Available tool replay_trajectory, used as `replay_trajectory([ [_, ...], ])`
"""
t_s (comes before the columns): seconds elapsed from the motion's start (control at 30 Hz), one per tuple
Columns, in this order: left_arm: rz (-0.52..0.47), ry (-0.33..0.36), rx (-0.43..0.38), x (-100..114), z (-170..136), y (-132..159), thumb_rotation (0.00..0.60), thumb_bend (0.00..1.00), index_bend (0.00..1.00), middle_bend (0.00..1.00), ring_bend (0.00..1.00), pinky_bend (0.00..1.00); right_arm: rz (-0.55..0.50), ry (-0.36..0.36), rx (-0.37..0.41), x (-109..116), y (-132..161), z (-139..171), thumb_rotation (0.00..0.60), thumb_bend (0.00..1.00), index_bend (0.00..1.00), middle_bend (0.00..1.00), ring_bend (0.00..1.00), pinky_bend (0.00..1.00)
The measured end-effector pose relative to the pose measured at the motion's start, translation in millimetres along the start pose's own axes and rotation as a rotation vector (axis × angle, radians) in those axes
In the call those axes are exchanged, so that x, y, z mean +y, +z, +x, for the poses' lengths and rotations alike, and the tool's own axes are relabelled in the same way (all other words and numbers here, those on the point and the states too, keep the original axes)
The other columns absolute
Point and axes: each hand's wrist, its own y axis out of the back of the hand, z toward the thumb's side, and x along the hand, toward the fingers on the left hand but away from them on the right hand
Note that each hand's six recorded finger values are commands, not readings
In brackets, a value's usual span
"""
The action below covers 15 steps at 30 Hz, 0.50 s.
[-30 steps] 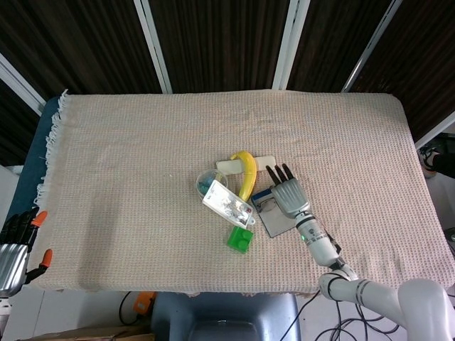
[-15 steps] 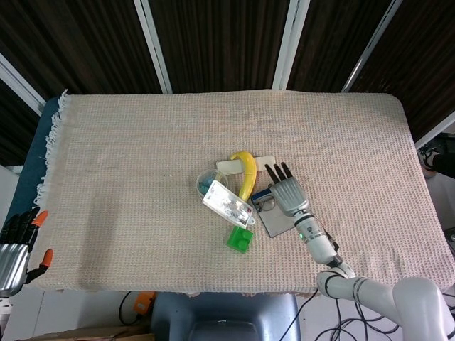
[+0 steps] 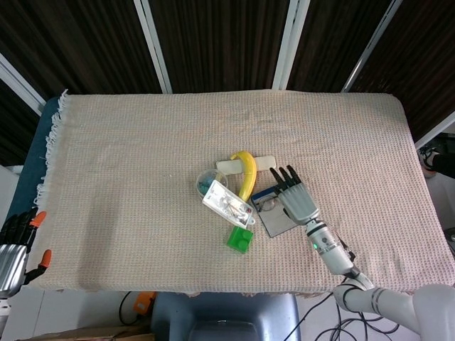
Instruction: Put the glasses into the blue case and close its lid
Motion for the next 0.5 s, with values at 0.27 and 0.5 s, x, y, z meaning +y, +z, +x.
replay_trajectory([
  [0.27, 0.002, 0.001, 0.000, 0, 0, 1, 0.600, 0.42, 0.00, 0.00, 0.00, 0.00, -0.002, 0.033, 0.069, -16, -11, 49, 0.600, 0.33, 0.52, 0.11, 0.00, 0.00],
  [0.5, 0.003, -0.002, -0.006, -1, 0, 2, 0.600, 0.42, 0.00, 0.00, 0.00, 0.00, 0.064, 0.079, 0.098, -33, -13, 57, 0.600, 0.33, 0.54, 0.11, 0.00, 0.00],
])
